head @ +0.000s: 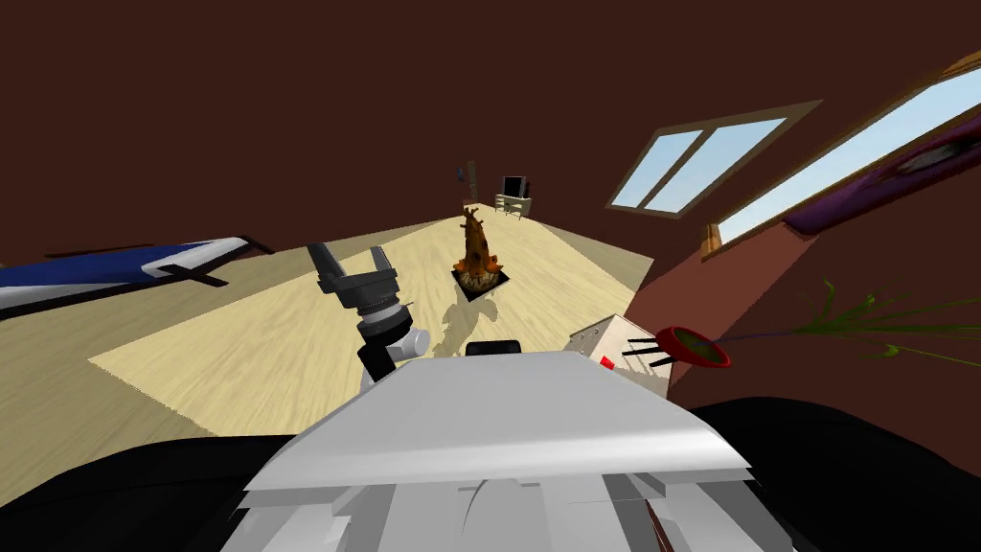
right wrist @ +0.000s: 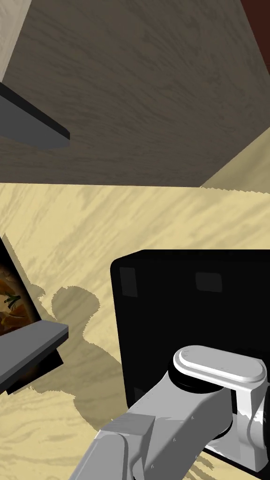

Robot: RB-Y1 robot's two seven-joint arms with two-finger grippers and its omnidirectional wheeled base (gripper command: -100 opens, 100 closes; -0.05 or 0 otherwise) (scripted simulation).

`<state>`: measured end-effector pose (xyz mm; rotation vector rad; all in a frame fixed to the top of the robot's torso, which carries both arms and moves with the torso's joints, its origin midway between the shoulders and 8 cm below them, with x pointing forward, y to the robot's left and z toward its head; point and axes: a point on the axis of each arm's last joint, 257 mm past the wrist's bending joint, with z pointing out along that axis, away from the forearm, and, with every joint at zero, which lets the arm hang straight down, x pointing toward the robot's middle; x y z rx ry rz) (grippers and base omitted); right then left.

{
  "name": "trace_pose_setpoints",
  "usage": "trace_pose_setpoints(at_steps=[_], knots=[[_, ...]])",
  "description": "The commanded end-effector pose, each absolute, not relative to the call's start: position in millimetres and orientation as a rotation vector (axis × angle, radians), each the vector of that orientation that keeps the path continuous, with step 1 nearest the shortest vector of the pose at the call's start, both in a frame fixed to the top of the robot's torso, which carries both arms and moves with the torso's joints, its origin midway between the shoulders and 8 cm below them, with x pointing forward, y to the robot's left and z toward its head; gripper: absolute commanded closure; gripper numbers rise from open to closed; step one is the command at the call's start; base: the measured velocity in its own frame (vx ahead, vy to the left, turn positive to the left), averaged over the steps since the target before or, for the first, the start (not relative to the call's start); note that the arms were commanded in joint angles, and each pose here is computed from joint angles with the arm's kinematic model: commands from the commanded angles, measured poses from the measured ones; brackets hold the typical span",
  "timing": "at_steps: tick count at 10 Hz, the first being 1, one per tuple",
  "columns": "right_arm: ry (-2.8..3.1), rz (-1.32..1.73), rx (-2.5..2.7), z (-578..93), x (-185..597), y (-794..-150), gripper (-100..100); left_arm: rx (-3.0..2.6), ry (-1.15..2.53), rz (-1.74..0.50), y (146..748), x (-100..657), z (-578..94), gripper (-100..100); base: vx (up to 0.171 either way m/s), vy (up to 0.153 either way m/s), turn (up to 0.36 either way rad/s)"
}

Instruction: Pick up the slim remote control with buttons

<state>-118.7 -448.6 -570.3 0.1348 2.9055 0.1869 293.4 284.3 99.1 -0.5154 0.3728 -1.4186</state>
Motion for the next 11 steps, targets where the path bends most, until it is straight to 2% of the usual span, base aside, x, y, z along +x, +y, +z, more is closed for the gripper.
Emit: trace_pose_setpoints(at_steps=[1, 4, 5, 8, 11], knots=[[2.946, 0.147, 0.133, -569, -137, -464, -100, -0.515, 0.373, -1.419, 284, 293, 99, 0, -0.033, -0.069, 0.277], [3.032, 0.067, 0.095, -564, -171, -491, -100, -0.515, 0.373, -1.419, 284, 293, 99, 0, -0.061, -0.088, 0.37], [3.04, 0.058, 0.099, -563, -175, -494, -100, -0.515, 0.373, -1.418, 284, 293, 99, 0, -0.021, -0.035, 0.035], [3.109, -0.014, 0.071, -557, -201, -517, -100, -0.515, 0.373, -1.418, 284, 293, 99, 0, -0.034, -0.043, 0.247], [3.152, -0.058, 0.033, -558, -210, -531, -100, -0.515, 0.373, -1.418, 284, 293, 99, 0, -0.087, -0.089, 0.375]])
